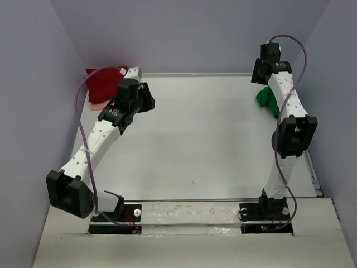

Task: Fold and stack the t-shirts
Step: Neatly place the folded tshirt to the corner

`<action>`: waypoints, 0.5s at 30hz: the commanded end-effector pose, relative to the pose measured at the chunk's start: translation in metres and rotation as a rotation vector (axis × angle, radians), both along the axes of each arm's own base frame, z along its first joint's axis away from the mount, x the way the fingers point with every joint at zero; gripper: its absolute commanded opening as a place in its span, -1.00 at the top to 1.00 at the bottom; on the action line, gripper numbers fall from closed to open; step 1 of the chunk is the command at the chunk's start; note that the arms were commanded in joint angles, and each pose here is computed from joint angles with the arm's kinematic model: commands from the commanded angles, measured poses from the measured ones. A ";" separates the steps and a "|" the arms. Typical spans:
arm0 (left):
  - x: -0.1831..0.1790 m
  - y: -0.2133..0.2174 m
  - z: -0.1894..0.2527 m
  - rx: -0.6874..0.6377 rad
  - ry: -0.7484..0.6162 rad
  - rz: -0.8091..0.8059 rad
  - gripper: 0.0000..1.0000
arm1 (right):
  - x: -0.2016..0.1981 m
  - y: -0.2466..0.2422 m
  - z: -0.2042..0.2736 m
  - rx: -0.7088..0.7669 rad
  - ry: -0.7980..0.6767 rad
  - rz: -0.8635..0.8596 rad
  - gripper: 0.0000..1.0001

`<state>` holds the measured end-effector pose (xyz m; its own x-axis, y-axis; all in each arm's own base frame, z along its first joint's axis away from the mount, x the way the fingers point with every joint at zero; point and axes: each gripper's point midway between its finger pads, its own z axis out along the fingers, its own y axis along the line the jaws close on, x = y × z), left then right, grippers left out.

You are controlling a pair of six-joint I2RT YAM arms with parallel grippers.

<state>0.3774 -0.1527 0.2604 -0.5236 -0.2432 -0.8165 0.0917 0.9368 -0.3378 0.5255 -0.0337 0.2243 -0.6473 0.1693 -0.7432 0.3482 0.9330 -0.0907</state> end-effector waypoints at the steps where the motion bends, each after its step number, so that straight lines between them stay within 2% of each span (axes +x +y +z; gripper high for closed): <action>1: 0.005 0.006 0.014 0.005 -0.067 0.044 0.11 | 0.001 -0.028 0.029 -0.001 -0.107 -0.004 -0.10; 6: 0.010 0.003 0.007 -0.023 -0.036 0.070 0.10 | -0.010 0.016 0.031 0.216 -0.129 0.116 -0.13; 7: 0.010 0.006 0.006 -0.015 -0.030 0.085 0.08 | -0.016 0.018 0.022 0.231 -0.113 0.113 -0.15; 11: 0.006 0.007 0.008 0.030 -0.024 0.099 0.05 | -0.039 0.025 0.059 0.249 -0.237 0.152 -0.37; 12: 0.005 0.007 0.010 0.035 -0.031 0.099 0.05 | -0.056 0.024 0.068 0.239 -0.266 0.149 -0.43; 13: 0.002 0.006 0.014 0.045 -0.045 0.096 0.04 | -0.060 0.025 0.078 0.229 -0.297 0.164 -0.54; 14: 0.001 0.006 0.017 0.046 -0.053 0.098 0.04 | -0.067 0.026 0.077 0.232 -0.301 0.167 -0.56; 15: -0.004 0.004 0.020 0.044 -0.063 0.095 0.04 | -0.080 0.025 0.097 0.231 -0.354 0.162 -0.60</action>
